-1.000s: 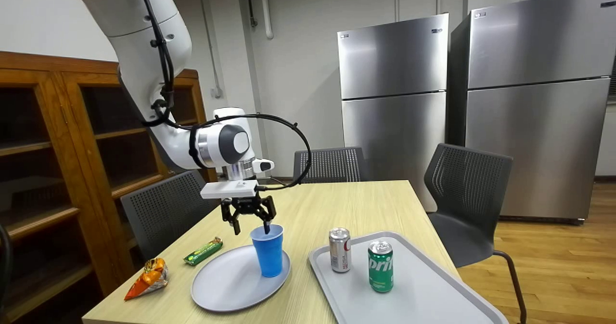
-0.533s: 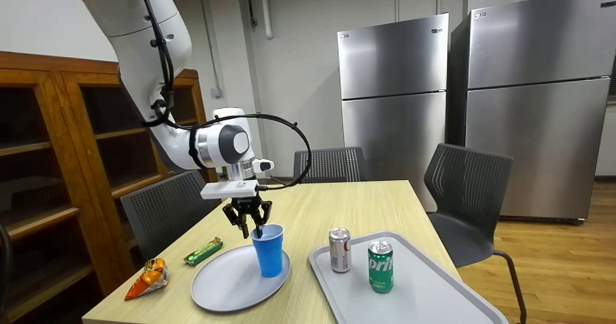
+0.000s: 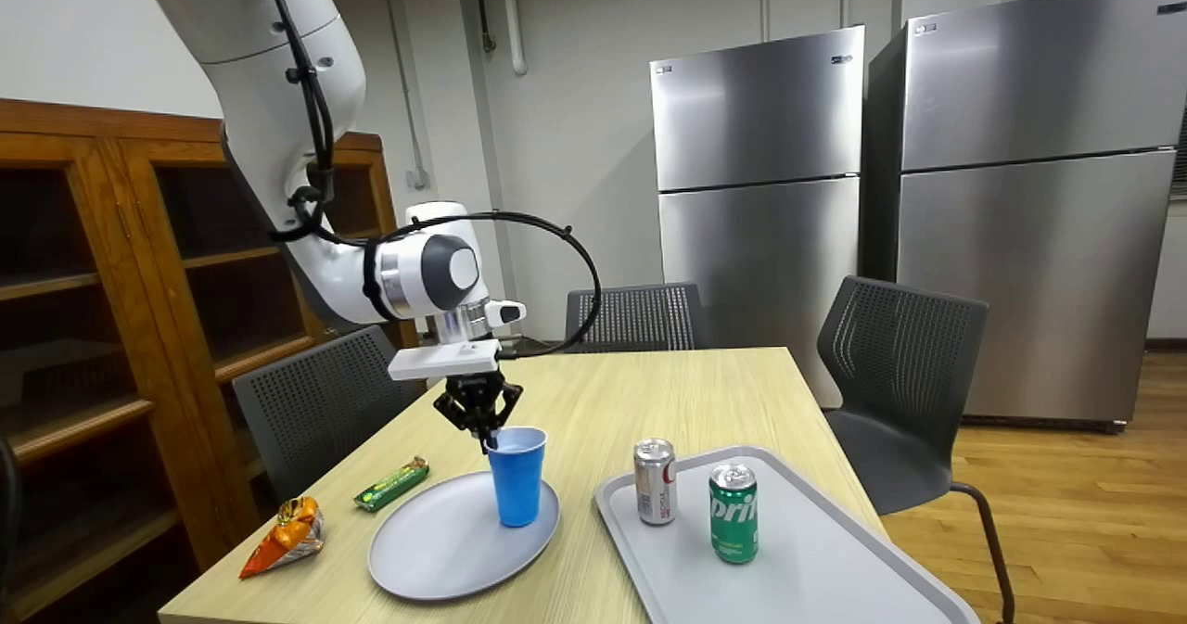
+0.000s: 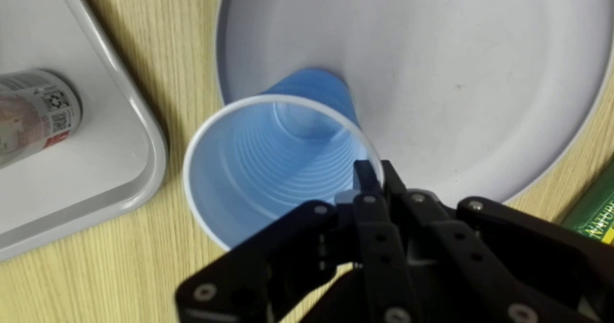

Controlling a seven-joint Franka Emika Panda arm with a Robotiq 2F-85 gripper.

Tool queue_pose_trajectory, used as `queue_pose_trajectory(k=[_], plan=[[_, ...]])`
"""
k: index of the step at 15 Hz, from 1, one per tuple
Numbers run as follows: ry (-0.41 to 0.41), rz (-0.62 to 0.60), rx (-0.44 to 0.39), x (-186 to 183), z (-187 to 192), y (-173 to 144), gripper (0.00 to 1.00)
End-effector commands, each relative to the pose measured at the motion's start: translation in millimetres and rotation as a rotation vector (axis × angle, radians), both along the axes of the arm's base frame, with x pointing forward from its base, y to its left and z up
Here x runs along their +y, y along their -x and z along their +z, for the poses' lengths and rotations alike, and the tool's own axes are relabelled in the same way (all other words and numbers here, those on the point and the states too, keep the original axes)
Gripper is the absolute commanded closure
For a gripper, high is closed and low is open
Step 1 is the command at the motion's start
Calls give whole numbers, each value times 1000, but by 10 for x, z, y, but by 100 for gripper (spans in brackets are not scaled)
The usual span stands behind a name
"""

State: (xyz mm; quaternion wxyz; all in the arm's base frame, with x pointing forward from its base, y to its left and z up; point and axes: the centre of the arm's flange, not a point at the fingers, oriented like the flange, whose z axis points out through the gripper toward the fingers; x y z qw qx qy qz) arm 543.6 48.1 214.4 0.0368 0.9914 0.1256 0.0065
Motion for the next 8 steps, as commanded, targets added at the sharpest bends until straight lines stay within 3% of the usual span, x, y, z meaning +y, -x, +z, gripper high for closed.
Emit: queue_pose_trajectory(k=[1,8], plan=[[24,63,-24,-14,192,115,99],[47,74,-80,49,454,-79,99]])
